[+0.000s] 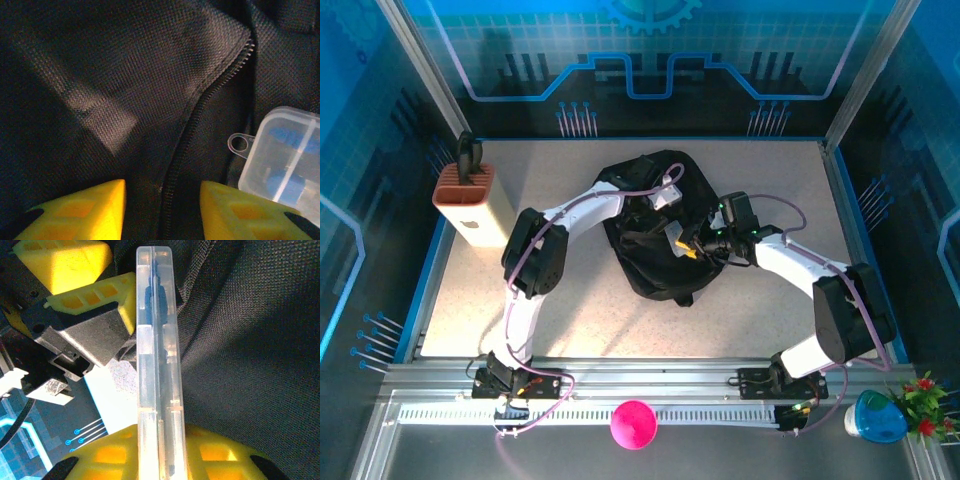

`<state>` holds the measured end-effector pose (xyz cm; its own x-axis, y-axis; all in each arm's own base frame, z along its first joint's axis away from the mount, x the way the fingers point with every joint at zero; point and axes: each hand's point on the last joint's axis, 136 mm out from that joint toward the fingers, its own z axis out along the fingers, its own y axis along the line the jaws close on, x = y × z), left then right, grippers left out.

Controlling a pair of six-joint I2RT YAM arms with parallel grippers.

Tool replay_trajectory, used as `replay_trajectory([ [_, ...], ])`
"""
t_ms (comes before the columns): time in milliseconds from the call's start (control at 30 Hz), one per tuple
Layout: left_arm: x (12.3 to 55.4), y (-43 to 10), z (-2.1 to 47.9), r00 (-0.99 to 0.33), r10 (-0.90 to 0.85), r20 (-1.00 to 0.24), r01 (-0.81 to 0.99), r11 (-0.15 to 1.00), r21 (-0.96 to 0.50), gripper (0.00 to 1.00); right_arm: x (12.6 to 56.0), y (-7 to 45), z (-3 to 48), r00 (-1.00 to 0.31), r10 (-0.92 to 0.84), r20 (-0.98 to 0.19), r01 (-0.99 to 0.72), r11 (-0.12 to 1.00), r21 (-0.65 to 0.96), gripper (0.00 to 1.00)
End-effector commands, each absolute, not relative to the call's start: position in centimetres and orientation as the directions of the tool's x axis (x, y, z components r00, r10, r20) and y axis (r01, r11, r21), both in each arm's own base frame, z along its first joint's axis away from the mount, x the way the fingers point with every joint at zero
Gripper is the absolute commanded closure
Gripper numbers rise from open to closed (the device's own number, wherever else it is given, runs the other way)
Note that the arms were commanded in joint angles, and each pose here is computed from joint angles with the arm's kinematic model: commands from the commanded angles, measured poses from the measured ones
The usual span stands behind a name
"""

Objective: Pack the student bag
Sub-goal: Open the student bag at the top-center of the table, then place the loose stationery in the student bag.

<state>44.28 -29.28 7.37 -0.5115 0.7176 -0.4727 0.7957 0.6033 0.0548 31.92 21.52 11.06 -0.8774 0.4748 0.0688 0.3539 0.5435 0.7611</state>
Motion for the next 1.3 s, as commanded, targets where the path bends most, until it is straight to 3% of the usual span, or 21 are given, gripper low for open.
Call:
replay_trajectory([
  [0, 44.7, -28.4, 5.9, -0.515, 0.747, -0.42, 0.798, 0.597, 0.083, 0.6, 28.5, 19.2, 7.2, -0.833, 0.521, 0.187, 0.51, 0.593, 0.623, 0.84],
  [133, 45.4, -27.9, 4.9, -0.515, 0.758, -0.399, 0.79, 0.601, 0.123, 0.66, 28.4, 19.0, 7.1, -0.832, 0.525, 0.183, 0.513, 0.598, 0.616, 0.84],
  [300, 46.1, -27.5, 5.0, -0.517, 0.757, -0.4, 0.773, 0.614, 0.16, 0.85, 28.3, 18.7, 7.1, -0.83, 0.529, 0.176, 0.513, 0.603, 0.611, 0.85],
  [467, 46.1, -28.3, 7.8, -0.502, 0.72, -0.479, 0.764, 0.629, 0.145, 0.99, 28.6, 18.9, 7.6, -0.839, 0.519, 0.165, 0.494, 0.6, 0.629, 0.85],
  [833, 43.4, -28.9, 12.2, -0.497, 0.627, -0.599, 0.76, 0.648, 0.048, 1.0, 32.2, 22.2, 10.0, -0.906, 0.414, 0.094, 0.328, 0.543, 0.773, 0.83],
  [1100, 42.3, -28.5, 12.7, -0.512, 0.595, -0.619, 0.744, 0.667, 0.026, 1.0, 39.1, 23.5, 10.6, -0.888, 0.455, -0.061, 0.198, 0.5, 0.843, 0.82],
  [1267, 42.4, -28.3, 12.5, -0.522, 0.589, -0.617, 0.734, 0.678, 0.026, 1.0, 41.0, 23.7, 10.2, -0.886, 0.453, -0.098, 0.166, 0.506, 0.846, 0.7],
])
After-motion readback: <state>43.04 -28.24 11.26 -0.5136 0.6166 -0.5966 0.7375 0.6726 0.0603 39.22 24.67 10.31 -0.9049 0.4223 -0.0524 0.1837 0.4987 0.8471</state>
